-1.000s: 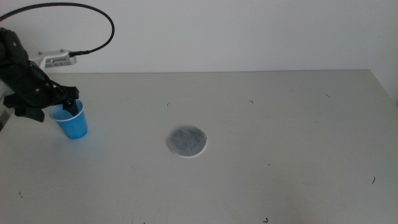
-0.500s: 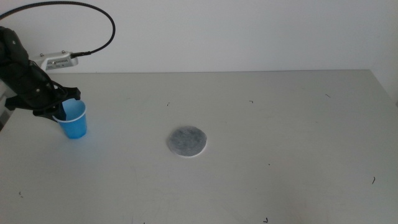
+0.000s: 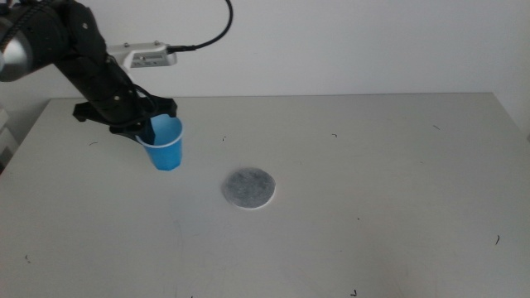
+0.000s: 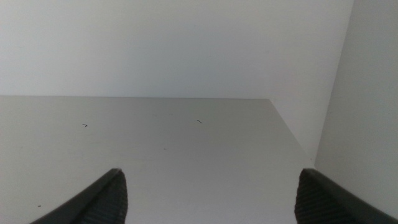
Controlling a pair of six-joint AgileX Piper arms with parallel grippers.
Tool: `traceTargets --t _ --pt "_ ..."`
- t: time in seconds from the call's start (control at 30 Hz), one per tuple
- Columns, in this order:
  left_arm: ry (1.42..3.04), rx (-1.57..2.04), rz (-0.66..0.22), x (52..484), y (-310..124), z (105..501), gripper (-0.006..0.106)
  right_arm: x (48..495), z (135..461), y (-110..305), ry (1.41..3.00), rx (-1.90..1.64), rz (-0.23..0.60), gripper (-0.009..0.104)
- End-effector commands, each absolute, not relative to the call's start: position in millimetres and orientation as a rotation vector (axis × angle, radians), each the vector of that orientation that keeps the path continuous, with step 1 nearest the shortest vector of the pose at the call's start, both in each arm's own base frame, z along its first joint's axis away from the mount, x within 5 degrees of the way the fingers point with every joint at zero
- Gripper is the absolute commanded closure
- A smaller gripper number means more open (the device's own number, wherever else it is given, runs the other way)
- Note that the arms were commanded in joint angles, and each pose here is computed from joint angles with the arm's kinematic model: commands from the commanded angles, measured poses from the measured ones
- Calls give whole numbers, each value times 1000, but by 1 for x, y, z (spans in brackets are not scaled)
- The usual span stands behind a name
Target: Place an empty cup on a cup mat.
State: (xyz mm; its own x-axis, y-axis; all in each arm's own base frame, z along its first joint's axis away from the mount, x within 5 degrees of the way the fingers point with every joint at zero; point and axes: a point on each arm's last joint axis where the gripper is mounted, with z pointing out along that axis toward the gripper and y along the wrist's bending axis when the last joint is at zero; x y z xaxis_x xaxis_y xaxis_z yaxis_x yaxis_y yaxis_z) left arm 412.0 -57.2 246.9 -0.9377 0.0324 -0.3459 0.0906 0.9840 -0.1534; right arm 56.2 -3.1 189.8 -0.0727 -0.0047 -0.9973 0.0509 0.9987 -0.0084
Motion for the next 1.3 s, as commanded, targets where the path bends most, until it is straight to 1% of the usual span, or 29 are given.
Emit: traceTargets --t 0.0,0.1,0.2,0.4,0.63,0.83,0.97,1.13,1.27 --pt "2670 112 -294 405 -83 282 101 54 202 -3 1535 18 -59 1" --pt "2631 226 -321 400 -119 282 101 54 202 -3 1535 18 -59 1" --pt "2587 301 -334 395 -147 283 101 54 202 -3 1535 18 -59 1" --pt "2563 383 -360 391 -182 269 101 54 202 -3 1535 18 -59 1" --pt "2586 390 -385 395 -195 249 101 54 202 -3 1535 18 -59 1" --pt "2618 405 -359 398 -195 237 100 54 202 -3 1535 18 -59 1" --pt "2629 410 -351 398 -195 235 97 54 202 -3 1535 18 -59 1" --pt "2630 413 -352 397 -195 235 71 54 202 -3 1535 18 -59 1" --pt "2647 437 -359 395 -195 235 41 54 202 -3 1535 18 -59 1"
